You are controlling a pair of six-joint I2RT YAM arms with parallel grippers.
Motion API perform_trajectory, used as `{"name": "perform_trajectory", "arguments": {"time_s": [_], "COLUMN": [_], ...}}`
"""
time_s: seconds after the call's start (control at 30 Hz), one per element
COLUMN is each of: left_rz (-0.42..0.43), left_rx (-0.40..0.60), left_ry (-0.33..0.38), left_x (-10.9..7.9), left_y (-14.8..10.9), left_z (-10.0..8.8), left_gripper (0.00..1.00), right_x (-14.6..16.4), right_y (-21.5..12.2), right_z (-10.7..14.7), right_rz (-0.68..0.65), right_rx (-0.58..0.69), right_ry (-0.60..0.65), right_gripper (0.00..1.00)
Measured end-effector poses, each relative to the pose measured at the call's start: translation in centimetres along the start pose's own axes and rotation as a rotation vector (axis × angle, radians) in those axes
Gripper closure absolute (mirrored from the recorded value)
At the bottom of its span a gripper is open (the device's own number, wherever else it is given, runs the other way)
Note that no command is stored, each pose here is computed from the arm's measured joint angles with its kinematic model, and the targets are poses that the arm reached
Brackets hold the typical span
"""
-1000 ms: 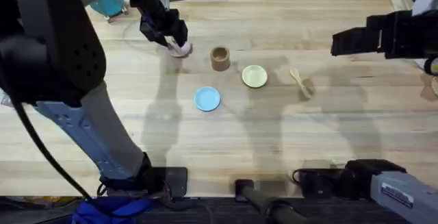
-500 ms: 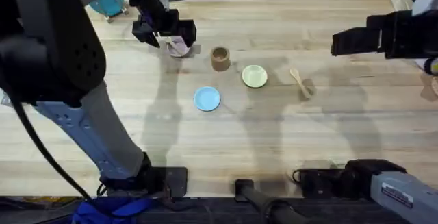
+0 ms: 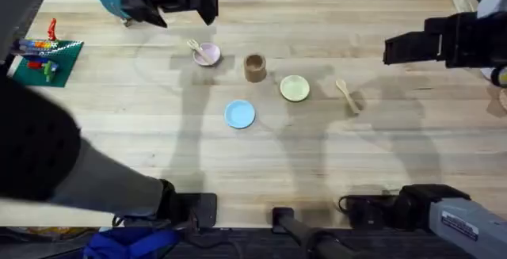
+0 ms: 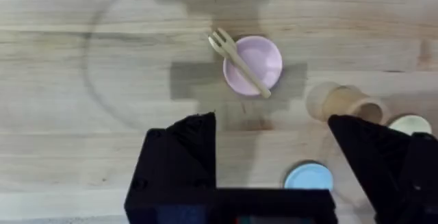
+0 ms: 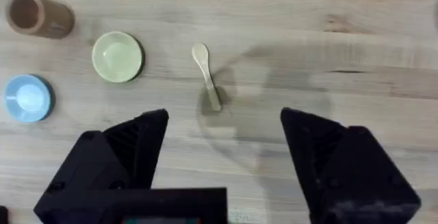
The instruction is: Pick up a utensil and set it on the pink plate, then put the other utensil in the container.
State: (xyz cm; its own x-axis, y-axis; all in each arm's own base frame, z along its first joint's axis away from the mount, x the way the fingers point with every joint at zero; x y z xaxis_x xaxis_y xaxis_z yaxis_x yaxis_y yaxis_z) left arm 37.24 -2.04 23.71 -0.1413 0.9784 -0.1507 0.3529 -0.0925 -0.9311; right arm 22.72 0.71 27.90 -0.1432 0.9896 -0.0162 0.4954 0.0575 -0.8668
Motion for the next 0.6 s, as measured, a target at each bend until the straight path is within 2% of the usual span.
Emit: {"name": "perform_trajectory", "arguments": {"time_s": [0.1, 0.17, 0.37, 0.4, 0.5, 0.6], "left_rz": [0.008, -0.001, -0.032, -0.043, -0.045, -0.031], "left_rx": [-0.039, -0.056, -0.065, -0.089, -0.115, -0.149], "left_ry": [-0.01, -0.017, -0.037, -0.104, -0.185, -0.242], "left_x": [-0.3, -0.5, -0.7, 0.2, 1.2, 1.8], "left_y": [-2.0, -2.9, -4.4, -5.2, -5.6, -6.2], "left_z": [0.6, 1.7, 7.5, 11.5, 14.1, 15.7], "left_gripper": [0.005, 0.006, 0.005, 0.005, 0.005, 0.006], "right_x": [0.0, 0.0, 0.0, 0.0, 0.0, 0.0], "right_y": [0.0, 0.0, 0.0, 0.0, 0.0, 0.0], "right_z": [0.0, 0.0, 0.0, 0.0, 0.0, 0.0], "right_rz": [0.0, 0.0, 0.0, 0.0, 0.0, 0.0], "right_rx": [0.0, 0.0, 0.0, 0.0, 0.0, 0.001], "right_ry": [0.0, 0.0, 0.0, 0.0, 0.0, 0.0], "right_gripper": [0.003, 0.003, 0.004, 0.004, 0.004, 0.003]}}
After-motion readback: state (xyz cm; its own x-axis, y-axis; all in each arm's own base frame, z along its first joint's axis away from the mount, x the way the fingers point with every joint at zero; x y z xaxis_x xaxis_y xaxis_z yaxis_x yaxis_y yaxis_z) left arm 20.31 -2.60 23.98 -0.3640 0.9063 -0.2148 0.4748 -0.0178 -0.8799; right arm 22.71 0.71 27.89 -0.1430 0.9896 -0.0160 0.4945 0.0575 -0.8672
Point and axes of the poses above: each hand's point on the last joint's axis, 136 mm out from that joint toward the fingers, its own y axis out along the fingers, its own x axis along the line the jaws close on, z = x × y, the point moved 6 cm from there along -y, back along the fingers, and after that the axes turned 7 degrees about -y, right-handed, at the moved point
